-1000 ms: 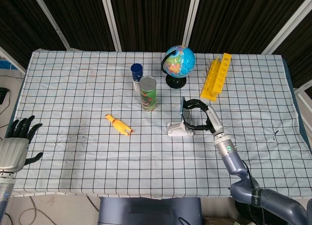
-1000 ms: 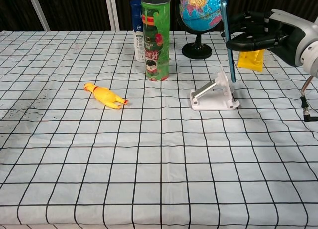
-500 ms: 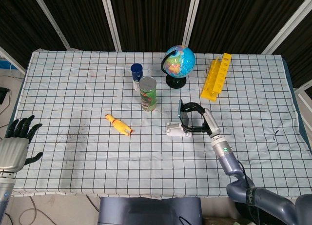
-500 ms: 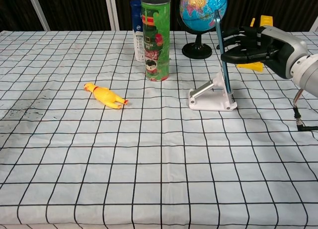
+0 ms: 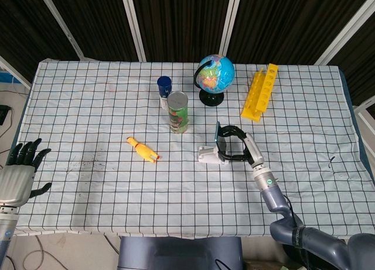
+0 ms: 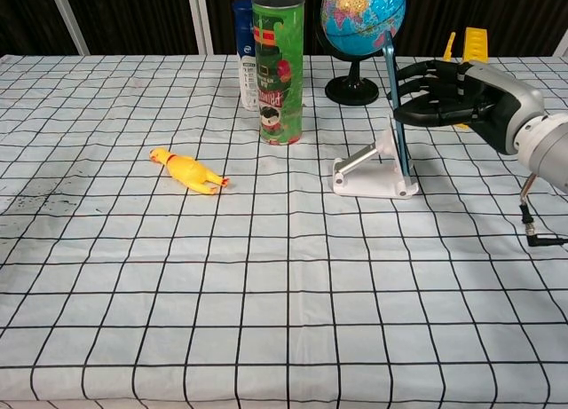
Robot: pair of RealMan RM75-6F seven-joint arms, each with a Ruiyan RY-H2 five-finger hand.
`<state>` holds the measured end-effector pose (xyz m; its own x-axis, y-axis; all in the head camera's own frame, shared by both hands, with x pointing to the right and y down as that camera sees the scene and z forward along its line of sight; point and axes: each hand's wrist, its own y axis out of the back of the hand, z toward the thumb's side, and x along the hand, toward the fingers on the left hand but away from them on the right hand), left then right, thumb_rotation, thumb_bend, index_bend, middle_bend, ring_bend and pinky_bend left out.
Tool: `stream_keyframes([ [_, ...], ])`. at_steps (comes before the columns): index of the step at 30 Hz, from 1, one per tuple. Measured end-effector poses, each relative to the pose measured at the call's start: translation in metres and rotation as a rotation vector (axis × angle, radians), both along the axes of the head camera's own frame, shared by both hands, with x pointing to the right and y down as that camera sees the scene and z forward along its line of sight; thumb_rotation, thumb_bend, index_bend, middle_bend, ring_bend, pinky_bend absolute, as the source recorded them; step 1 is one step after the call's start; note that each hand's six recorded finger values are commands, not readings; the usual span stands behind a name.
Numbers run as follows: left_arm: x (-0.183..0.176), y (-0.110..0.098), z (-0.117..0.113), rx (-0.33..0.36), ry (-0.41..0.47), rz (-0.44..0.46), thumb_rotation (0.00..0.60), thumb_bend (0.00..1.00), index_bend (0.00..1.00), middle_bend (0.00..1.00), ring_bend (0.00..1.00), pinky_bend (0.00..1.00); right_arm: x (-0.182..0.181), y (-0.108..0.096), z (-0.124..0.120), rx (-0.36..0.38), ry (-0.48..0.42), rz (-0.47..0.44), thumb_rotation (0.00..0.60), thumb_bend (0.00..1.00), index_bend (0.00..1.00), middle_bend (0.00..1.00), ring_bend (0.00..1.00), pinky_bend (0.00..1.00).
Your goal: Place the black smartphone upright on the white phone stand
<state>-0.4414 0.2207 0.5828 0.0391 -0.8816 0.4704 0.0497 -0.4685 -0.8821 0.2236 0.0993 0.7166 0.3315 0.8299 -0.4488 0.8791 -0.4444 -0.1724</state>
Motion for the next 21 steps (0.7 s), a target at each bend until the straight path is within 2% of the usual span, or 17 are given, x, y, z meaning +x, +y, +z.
stream_keyframes([
  [21,-0.0004,0.0000,0.0000,-0.001,0.011,-0.001,0.600,0.10,0.19,0.00,0.00,0.00,-0.0031,0.0073,0.0050,0.006,0.015,0.016,0.600,0.42,0.75,0.68,0.45,0.18],
])
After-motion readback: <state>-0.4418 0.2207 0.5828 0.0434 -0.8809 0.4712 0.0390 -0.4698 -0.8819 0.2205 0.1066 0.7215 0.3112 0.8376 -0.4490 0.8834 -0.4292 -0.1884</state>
